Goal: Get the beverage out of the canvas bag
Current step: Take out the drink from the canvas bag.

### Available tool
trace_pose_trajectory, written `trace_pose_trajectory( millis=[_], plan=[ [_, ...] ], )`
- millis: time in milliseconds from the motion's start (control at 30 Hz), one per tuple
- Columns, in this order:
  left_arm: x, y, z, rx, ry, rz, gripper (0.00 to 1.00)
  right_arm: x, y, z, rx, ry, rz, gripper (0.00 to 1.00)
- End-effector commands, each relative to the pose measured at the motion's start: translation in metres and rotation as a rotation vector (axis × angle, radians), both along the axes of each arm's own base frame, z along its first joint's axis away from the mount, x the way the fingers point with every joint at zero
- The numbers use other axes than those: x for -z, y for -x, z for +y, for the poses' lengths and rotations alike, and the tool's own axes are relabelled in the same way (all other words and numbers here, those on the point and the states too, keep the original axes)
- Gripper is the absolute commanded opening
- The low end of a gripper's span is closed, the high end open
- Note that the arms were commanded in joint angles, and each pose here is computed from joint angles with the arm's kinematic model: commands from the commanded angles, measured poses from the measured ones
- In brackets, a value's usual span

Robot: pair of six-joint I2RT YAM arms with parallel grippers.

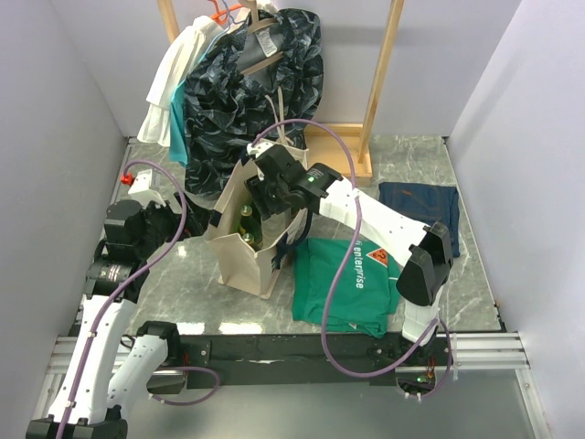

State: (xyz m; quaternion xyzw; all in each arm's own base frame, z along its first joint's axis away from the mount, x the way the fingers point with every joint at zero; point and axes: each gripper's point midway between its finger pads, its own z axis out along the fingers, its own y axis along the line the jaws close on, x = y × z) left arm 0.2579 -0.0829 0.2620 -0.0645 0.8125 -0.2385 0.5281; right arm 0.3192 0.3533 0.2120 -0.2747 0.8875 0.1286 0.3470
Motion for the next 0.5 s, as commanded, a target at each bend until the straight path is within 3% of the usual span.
trace_pose_trajectory(
  millis=[0, 467],
  plan=[
    [-0.006, -0.002, -0.002, 0.018, -0.015, -0.034, 0.96, -0.017, -0.006, 0.003, 0.013, -0.035, -0.025, 0.64],
    [-0.006, -0.004, 0.004, -0.018, -0.019, -0.033, 0.96, -0.006, -0.006, -0.002, 0.032, -0.005, -0.011, 0.58]
  ],
)
